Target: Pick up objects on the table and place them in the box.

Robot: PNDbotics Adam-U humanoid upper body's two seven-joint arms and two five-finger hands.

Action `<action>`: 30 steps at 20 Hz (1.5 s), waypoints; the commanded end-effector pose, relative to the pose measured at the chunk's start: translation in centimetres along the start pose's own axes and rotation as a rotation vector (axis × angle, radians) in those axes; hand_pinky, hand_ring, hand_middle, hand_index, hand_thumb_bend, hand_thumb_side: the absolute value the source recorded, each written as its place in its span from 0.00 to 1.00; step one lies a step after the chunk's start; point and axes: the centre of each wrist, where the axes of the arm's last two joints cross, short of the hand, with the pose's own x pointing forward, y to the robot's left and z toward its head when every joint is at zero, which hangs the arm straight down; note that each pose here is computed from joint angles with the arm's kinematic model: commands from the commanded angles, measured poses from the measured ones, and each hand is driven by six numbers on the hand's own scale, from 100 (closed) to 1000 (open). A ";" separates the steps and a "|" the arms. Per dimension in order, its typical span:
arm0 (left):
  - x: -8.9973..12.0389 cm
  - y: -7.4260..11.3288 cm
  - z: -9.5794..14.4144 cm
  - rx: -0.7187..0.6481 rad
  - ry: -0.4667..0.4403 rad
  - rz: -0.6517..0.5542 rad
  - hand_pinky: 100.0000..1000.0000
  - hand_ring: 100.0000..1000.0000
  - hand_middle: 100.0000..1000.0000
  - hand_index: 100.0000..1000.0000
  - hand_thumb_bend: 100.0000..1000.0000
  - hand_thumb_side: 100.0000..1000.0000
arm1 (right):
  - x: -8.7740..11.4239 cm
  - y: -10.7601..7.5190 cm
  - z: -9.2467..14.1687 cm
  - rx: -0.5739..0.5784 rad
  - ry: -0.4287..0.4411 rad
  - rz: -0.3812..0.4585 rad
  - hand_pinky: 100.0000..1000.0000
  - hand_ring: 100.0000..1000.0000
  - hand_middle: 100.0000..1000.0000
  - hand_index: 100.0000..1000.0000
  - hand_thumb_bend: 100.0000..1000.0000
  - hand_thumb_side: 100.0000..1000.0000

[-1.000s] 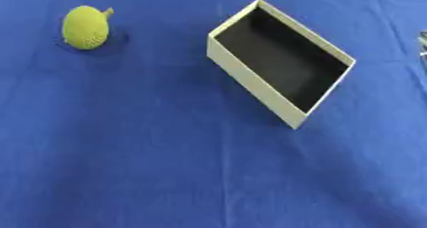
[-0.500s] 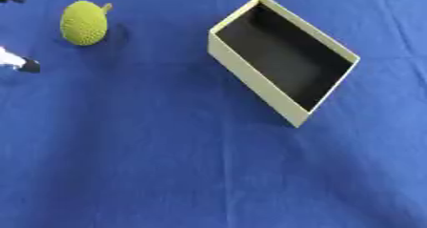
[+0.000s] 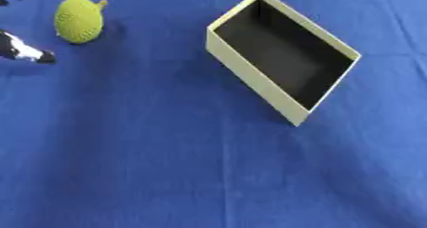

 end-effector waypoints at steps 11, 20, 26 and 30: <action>0.8 1.4 -1.0 0.167 0.033 0.002 0.85 0.88 0.86 0.87 0.73 0.15 | 1.0 -0.2 -0.9 0.004 -0.046 -0.007 0.79 0.79 0.79 0.85 0.06 0.95; -0.2 0.5 -1.3 0.182 0.098 -0.017 0.81 0.85 0.83 0.86 0.67 0.08 | 1.2 -0.2 -1.1 -0.005 -0.052 -0.014 0.79 0.79 0.79 0.85 0.06 0.96; -0.4 -0.1 -1.5 0.169 0.120 -0.011 0.77 0.82 0.79 0.82 0.57 0.00 | 1.2 -0.2 -1.2 -0.013 -0.052 -0.018 0.79 0.79 0.79 0.85 0.06 0.96; -0.3 -0.1 -1.6 0.206 0.130 -0.021 0.70 0.74 0.71 0.75 0.38 0.00 | 1.3 -0.1 -1.2 -0.015 -0.051 -0.022 0.79 0.79 0.78 0.85 0.06 0.96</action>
